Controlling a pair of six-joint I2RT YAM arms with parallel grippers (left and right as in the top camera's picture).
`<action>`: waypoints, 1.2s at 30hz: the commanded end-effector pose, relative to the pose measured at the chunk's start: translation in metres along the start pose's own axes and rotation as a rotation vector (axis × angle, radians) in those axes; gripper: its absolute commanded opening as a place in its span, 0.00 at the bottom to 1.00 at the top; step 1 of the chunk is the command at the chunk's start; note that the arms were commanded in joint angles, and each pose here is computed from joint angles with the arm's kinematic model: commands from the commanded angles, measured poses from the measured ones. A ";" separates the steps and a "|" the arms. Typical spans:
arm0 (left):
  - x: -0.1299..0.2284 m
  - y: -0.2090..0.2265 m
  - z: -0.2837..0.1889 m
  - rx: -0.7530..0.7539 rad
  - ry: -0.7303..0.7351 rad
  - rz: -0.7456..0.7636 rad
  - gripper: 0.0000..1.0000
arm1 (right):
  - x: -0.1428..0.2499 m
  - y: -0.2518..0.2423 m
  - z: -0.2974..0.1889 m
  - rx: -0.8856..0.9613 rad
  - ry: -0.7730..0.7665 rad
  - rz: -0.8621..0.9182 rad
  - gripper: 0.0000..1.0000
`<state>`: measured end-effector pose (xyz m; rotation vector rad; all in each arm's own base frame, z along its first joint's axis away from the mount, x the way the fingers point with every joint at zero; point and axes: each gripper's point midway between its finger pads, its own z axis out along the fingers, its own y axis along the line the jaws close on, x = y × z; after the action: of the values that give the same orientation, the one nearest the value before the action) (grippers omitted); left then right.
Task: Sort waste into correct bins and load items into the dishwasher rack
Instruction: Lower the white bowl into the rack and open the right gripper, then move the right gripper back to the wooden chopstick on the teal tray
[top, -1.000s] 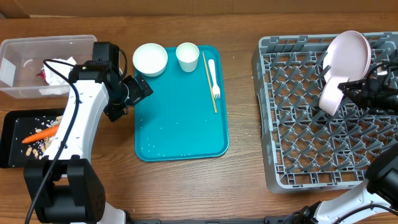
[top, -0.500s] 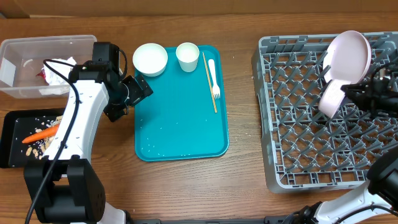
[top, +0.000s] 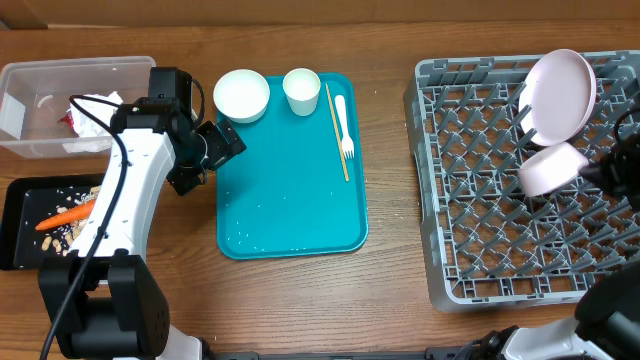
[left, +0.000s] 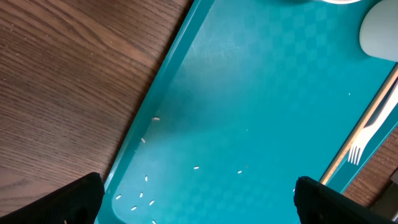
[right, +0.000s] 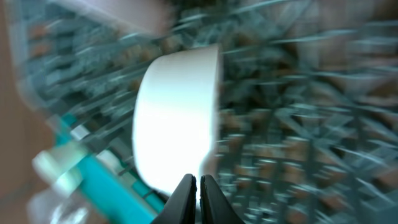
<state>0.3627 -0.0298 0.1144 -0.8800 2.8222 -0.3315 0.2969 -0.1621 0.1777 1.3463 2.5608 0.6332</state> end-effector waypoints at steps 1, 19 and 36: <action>0.000 -0.001 -0.004 0.005 -0.010 0.009 1.00 | -0.007 -0.039 -0.033 0.252 -0.163 0.123 0.08; 0.003 -0.008 -0.004 0.032 0.000 0.015 1.00 | 0.083 0.091 -0.069 -0.179 -0.150 -0.365 1.00; -0.021 0.003 -0.005 -0.027 -0.110 -0.047 1.00 | 0.216 0.244 0.050 -0.338 0.124 -0.954 1.00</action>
<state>0.3764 -0.0250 0.1173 -0.8712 2.7612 -0.3127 0.3665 0.1250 0.2656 -0.0092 2.5586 0.8327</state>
